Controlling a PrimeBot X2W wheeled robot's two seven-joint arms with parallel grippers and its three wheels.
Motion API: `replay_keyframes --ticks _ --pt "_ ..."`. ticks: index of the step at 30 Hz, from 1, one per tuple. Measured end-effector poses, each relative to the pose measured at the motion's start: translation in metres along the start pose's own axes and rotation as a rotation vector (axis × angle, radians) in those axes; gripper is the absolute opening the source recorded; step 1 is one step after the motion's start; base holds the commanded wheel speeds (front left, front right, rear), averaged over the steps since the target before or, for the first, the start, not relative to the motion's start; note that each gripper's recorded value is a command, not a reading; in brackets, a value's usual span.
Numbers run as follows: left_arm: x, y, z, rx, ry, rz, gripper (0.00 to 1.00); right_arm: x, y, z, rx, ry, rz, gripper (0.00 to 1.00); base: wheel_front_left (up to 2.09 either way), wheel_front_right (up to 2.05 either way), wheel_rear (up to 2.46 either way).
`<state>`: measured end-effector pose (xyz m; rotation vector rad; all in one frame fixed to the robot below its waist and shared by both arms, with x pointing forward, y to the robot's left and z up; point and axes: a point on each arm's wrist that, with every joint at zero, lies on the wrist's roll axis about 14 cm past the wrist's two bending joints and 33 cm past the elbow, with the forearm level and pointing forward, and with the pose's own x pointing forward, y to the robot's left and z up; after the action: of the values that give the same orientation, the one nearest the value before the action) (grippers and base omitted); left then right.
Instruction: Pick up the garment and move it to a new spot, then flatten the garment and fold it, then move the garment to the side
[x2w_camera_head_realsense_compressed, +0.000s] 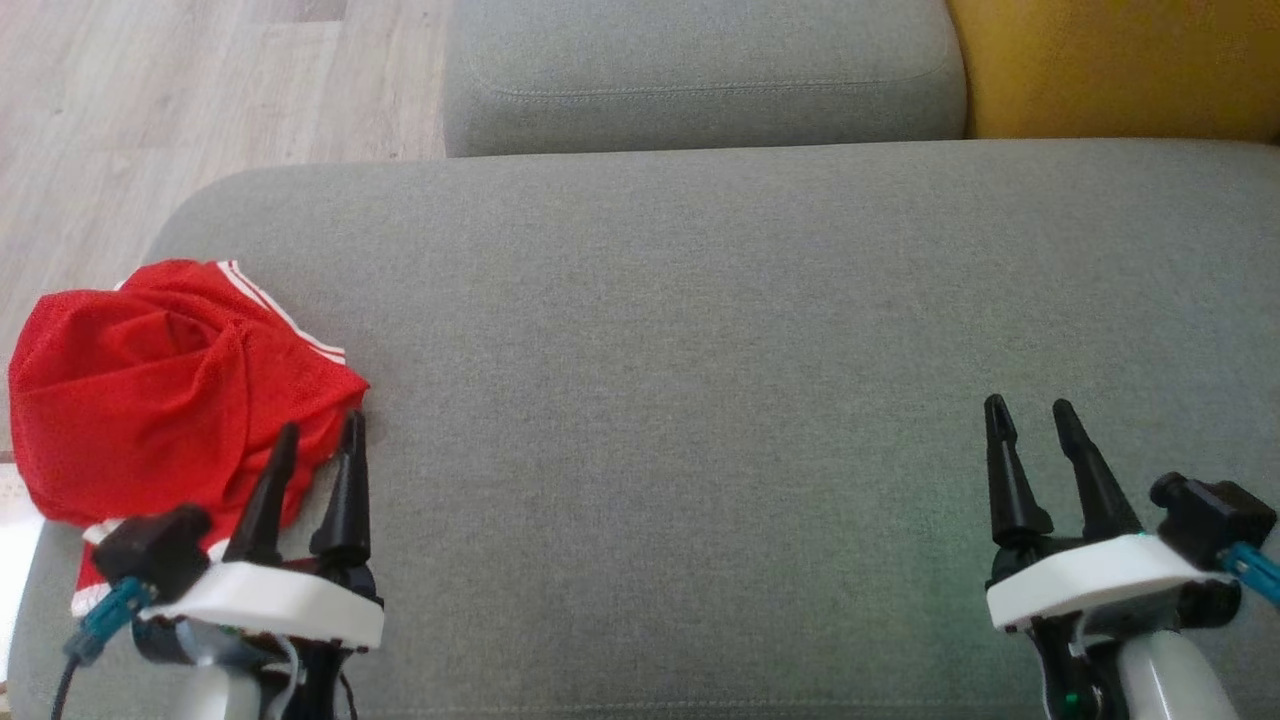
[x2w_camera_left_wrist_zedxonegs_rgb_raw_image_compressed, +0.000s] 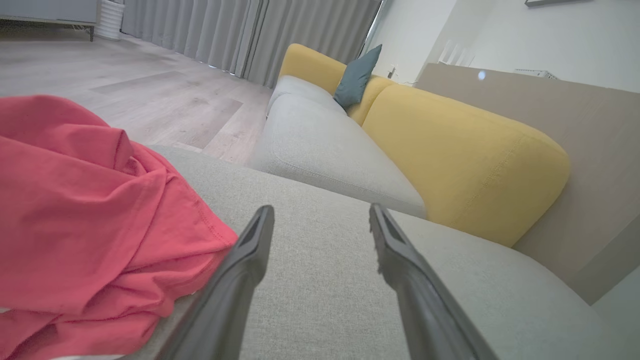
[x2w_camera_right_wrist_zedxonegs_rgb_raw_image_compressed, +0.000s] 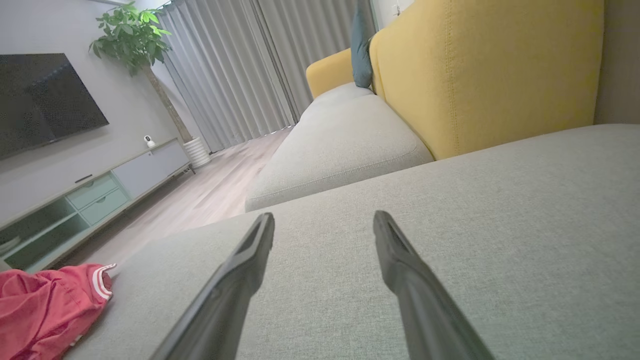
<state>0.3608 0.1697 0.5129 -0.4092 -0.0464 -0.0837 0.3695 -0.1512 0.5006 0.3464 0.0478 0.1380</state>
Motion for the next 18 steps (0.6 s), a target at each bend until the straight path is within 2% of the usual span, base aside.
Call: replay_keyframes --ticks 18 --pt "-0.0013 -0.0078 -0.0055 0.193 0.004 -0.046 1.00 0.0004 0.0051 -0.0020 -0.195 -0.001 0.019 1.00 0.00 0.00 0.00"
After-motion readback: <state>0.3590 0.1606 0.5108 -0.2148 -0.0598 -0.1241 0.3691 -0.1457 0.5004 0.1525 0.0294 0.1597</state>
